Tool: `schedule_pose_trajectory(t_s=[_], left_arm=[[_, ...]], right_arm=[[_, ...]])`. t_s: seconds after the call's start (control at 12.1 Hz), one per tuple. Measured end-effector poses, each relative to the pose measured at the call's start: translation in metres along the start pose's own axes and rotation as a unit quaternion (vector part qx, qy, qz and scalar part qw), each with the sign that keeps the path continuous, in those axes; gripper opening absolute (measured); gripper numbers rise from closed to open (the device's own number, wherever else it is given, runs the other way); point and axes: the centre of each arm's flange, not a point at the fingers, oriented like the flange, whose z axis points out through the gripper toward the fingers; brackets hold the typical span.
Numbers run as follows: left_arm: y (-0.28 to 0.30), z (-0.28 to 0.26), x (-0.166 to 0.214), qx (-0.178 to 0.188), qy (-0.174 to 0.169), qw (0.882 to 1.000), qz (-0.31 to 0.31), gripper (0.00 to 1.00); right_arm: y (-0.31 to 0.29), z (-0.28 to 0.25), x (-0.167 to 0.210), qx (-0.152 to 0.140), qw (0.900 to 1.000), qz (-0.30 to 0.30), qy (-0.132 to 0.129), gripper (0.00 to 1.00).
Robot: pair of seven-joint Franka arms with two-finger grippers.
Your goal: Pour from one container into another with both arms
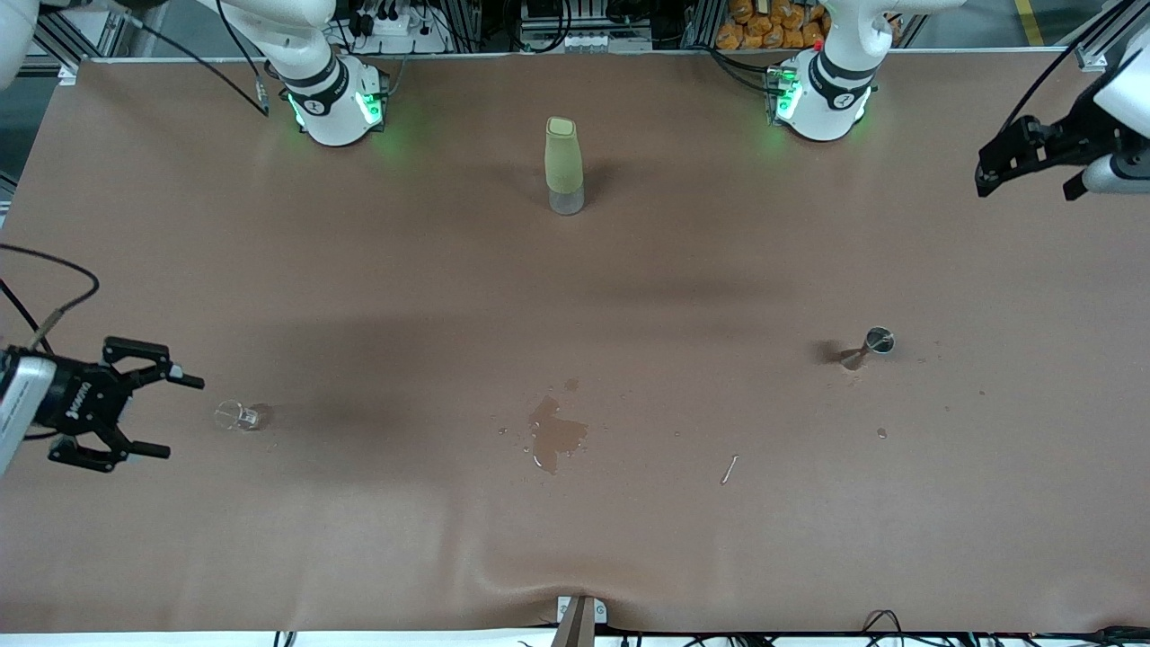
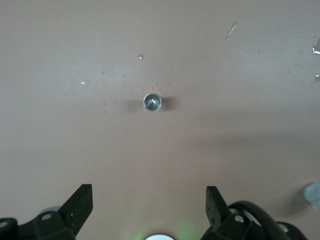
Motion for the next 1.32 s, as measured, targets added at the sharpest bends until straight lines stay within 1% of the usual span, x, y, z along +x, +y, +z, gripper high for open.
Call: schedule_pose_trajectory(t_s=[0.25, 0.5, 0.66, 0.74, 0.99, 1.16, 1.32], left_arm=[[0.002, -0.002, -0.005, 0.001, -0.006, 1.000, 0.000, 1.00], [-0.023, -0.002, -0.004, 0.002, -0.005, 1.000, -0.025, 1.00], [-0.043, -0.006, 0.001, 0.001, 0.000, 0.999, -0.038, 1.00], [-0.044, -0.007, 0.004, 0.002, 0.001, 0.999, -0.038, 1.00], [-0.038, -0.006, 0.011, 0.007, 0.001, 0.999, -0.034, 1.00], [-0.037, -0.007, 0.012, 0.008, 0.003, 0.999, -0.034, 1.00], [-0.038, -0.009, 0.013, 0.008, 0.010, 0.999, -0.034, 1.00]], right_arm=[[-0.037, -0.010, 0.010, -0.015, 0.999, 0.012, -0.034, 1.00], [-0.082, -0.028, 0.021, -0.047, 0.996, 0.036, -0.069, 1.00], [-0.105, -0.042, 0.014, -0.068, 0.992, 0.055, -0.089, 1.00], [-0.112, -0.050, 0.007, -0.081, 0.989, 0.067, -0.100, 1.00], [-0.136, -0.071, -0.007, -0.117, 0.976, 0.124, -0.135, 1.00], [-0.153, -0.078, -0.011, -0.126, 0.962, 0.182, -0.157, 1.00], [-0.159, -0.080, -0.018, -0.139, 0.944, 0.240, -0.176, 1.00]])
